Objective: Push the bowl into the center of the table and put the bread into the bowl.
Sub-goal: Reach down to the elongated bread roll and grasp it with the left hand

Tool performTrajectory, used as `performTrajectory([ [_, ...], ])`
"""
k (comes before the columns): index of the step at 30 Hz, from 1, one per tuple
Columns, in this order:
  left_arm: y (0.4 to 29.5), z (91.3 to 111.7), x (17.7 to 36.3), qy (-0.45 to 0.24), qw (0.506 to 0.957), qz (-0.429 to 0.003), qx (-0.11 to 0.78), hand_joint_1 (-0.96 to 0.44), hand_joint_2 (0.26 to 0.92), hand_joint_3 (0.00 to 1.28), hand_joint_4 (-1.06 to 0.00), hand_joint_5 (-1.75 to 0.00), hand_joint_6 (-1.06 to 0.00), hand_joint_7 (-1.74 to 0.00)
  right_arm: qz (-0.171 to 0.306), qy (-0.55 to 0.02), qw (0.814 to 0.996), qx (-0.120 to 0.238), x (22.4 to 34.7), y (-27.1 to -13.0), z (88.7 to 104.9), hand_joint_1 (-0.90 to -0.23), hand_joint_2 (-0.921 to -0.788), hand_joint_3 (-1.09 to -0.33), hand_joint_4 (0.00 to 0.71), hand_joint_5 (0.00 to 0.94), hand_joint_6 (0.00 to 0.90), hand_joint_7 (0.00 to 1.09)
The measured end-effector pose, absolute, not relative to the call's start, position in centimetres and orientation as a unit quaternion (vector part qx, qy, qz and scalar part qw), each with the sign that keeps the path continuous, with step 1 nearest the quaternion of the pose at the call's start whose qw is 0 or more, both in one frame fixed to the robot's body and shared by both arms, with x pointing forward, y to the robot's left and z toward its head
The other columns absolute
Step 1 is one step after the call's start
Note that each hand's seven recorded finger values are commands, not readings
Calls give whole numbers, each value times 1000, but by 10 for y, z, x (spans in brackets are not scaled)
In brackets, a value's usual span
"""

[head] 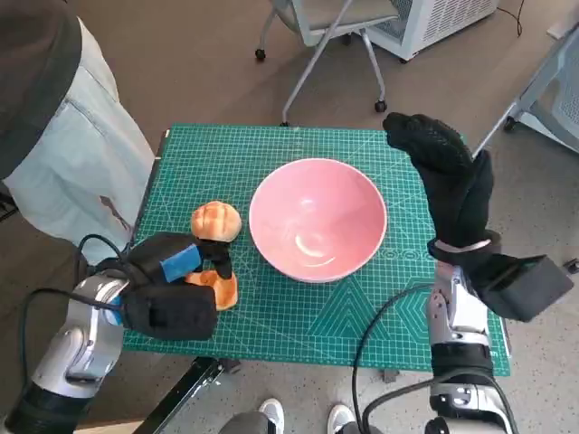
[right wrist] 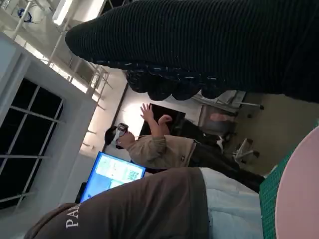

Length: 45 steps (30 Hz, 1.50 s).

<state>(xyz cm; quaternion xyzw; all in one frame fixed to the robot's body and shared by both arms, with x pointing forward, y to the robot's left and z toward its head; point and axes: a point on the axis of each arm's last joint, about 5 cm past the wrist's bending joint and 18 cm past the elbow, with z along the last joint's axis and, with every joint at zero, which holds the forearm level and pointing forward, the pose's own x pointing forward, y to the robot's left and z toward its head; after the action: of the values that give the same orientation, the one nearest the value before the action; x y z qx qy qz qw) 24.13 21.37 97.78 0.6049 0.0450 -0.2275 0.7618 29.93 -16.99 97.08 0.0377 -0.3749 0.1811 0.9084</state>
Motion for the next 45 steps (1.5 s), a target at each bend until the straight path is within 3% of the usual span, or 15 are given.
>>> performTrajectory([
  [32, 213, 975, 243, 55, 763, -223, 604, 4, 920, 64, -736, -1197, -601, -1107, 180, -372, 910, 40, 298, -169, 967, -698, -921, -770, 188, 2, 53, 560],
  [34, 212, 975, 243, 59, 763, -220, 605, 3, 920, 68, -694, -1188, -620, -1142, 180, -372, 910, 41, 298, -169, 967, -698, -921, -770, 188, 2, 53, 559],
  [36, 210, 975, 244, 66, 761, -217, 608, 219, 921, 67, -688, -1205, -527, -858, 180, -372, 910, 41, 298, -169, 967, -698, -921, -771, 187, 1, 53, 558],
  [37, 210, 975, 244, 70, 760, -216, 609, 174, 893, 58, -664, -1105, -512, -795, 180, -372, 910, 41, 298, -169, 967, -698, -921, -771, 187, 1, 53, 558],
  [39, 209, 975, 245, 79, 759, -213, 610, 43, 827, 28, -663, -677, -504, -563, 180, -372, 910, 41, 297, -169, 967, -698, -921, -771, 187, 1, 54, 558],
  [41, 208, 976, 245, 87, 758, -213, 610, -20, 801, 14, -665, -443, -508, -452, 179, -373, 909, 40, 297, -169, 967, -698, -921, -771, 187, 1, 54, 557],
  [45, 207, 976, 246, 104, 758, -216, 607, -99, 779, 3, -663, -195, -508, -346, 179, -373, 909, 41, 297, -169, 968, -698, -921, -770, 188, 1, 55, 556],
])
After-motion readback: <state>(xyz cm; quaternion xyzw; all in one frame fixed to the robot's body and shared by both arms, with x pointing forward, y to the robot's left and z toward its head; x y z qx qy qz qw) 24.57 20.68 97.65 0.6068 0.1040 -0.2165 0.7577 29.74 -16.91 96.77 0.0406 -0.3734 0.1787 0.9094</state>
